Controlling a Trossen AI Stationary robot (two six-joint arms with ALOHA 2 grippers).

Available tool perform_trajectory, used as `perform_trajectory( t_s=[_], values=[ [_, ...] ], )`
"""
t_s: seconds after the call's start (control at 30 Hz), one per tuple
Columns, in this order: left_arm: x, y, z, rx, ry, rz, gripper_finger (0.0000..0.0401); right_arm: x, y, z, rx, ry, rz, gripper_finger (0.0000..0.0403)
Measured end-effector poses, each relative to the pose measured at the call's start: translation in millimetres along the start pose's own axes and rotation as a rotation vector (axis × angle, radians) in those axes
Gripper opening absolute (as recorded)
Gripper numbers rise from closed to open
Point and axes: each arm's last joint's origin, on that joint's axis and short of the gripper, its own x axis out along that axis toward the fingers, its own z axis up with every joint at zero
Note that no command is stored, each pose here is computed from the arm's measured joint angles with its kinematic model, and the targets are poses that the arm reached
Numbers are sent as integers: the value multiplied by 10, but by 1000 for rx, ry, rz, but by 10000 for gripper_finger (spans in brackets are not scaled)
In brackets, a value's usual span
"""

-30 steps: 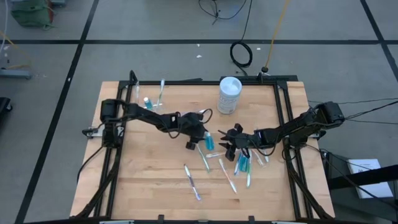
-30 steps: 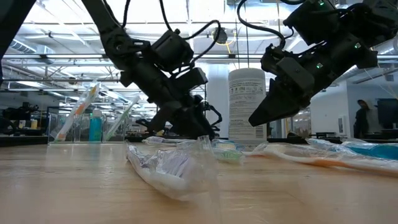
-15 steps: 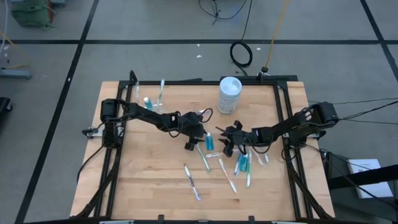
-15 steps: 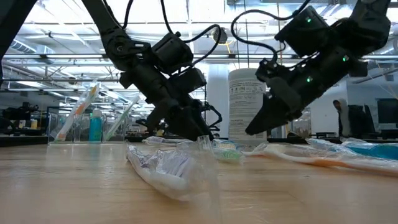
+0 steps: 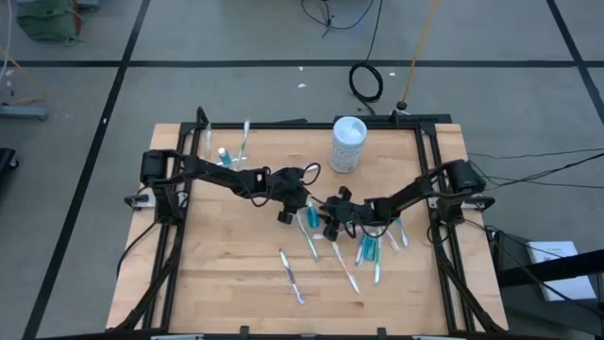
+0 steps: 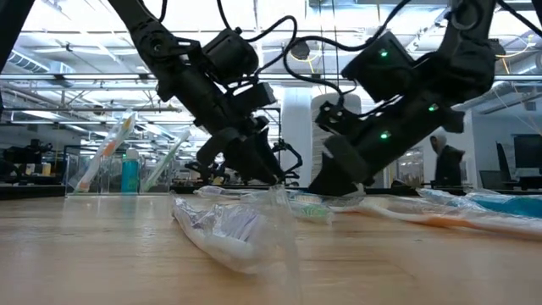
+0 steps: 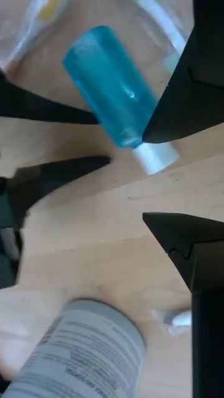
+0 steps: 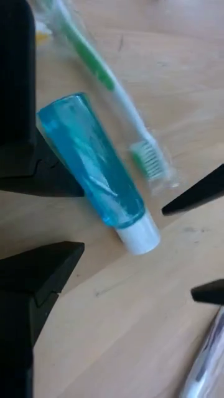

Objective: Pick & Place toothbrushing station
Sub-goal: Put the mouthwash into the transparent organizer

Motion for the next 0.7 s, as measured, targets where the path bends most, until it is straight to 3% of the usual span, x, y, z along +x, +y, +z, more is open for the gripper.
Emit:
perform_trajectory(
  t_s=[0.37,0.7],
  values=[
    [-5,-92,-64,43,12,-174,198,43,127,43,-3,-19,57,121],
    [-15,-152,-124,18,75,-236,198,39,130,45,24,-30,30,121]
  ],
)
